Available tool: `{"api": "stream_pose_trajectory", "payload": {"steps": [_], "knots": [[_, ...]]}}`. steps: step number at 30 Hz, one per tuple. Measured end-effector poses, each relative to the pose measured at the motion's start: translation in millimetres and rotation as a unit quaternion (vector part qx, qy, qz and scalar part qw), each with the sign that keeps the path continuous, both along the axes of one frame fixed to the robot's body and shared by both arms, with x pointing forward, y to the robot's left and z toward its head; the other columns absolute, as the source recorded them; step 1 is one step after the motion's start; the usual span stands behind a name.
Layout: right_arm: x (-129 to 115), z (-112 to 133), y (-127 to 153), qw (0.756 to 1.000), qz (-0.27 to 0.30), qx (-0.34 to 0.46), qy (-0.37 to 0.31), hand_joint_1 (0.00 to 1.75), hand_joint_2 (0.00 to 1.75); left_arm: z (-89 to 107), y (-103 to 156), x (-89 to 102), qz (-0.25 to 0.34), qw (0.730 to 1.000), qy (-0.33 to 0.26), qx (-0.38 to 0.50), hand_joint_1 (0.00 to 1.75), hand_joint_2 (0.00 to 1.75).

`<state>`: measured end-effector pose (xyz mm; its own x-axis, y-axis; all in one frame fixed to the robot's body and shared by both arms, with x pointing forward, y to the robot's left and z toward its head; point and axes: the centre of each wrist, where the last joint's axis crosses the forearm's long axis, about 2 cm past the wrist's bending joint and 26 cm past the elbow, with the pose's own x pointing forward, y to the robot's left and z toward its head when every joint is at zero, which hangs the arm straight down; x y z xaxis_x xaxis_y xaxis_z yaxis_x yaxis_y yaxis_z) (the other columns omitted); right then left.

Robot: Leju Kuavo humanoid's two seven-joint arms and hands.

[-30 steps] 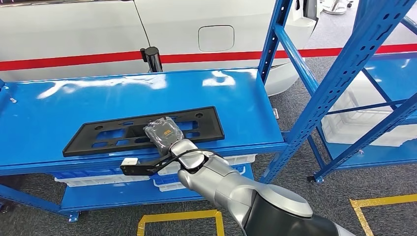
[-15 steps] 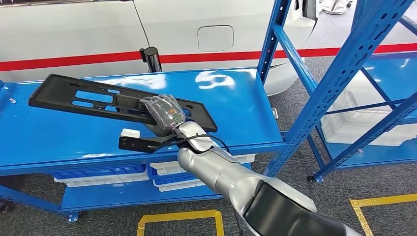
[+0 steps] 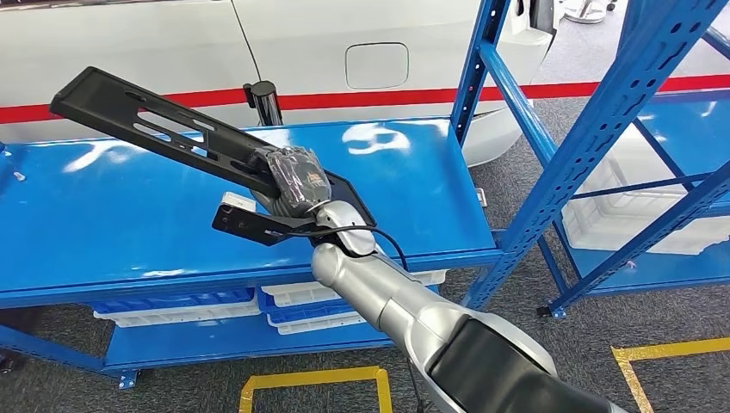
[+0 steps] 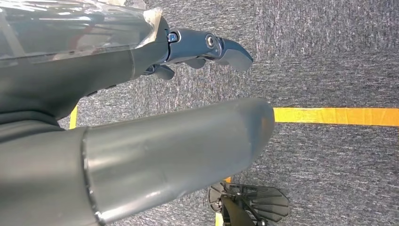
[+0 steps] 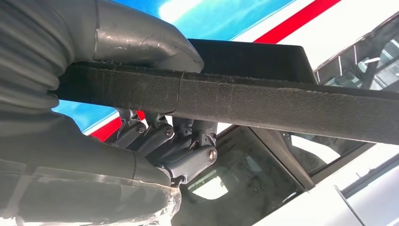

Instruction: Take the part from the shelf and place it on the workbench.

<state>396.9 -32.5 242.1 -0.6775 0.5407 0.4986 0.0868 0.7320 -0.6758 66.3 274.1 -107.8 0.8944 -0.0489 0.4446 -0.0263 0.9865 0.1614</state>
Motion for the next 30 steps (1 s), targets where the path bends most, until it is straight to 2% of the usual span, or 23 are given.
{"api": "stream_pose_trajectory", "payload": {"steps": [4, 9, 14, 19, 23, 30], "knots": [[-1, 1, -1, 0.999, 0.018, 0.030, -0.001, 1.75, 1.75, -0.1, 0, -0.6, -0.002, 1.000, -0.005, -0.002, 0.00, 0.00], [-8, 13, -7, 0.986, 0.082, 0.139, 0.029, 1.75, 1.75, -0.6, 0, -3.7, -0.005, 1.000, -0.006, -0.006, 0.00, 0.00], [-20, 29, -26, 0.952, 0.134, 0.270, 0.049, 1.75, 1.75, -1.4, -1, -8.4, -0.013, 1.000, -0.012, -0.014, 0.00, 0.00], [-34, 41, -60, 0.897, 0.197, 0.390, 0.061, 1.75, 1.75, -1.9, -3, -12.4, -0.021, 0.999, -0.019, -0.022, 0.00, 0.00], [-40, 53, -84, 0.872, 0.228, 0.430, 0.052, 1.75, 1.75, -1.8, -6, -12.7, -0.020, 0.999, -0.019, -0.024, 0.00, 1.75], [-48, 60, -115, 0.872, 0.218, 0.438, 0.009, 1.75, 1.75, -1.6, -10, -12.8, -0.020, 0.999, -0.023, -0.029, 0.00, 1.75]]}}
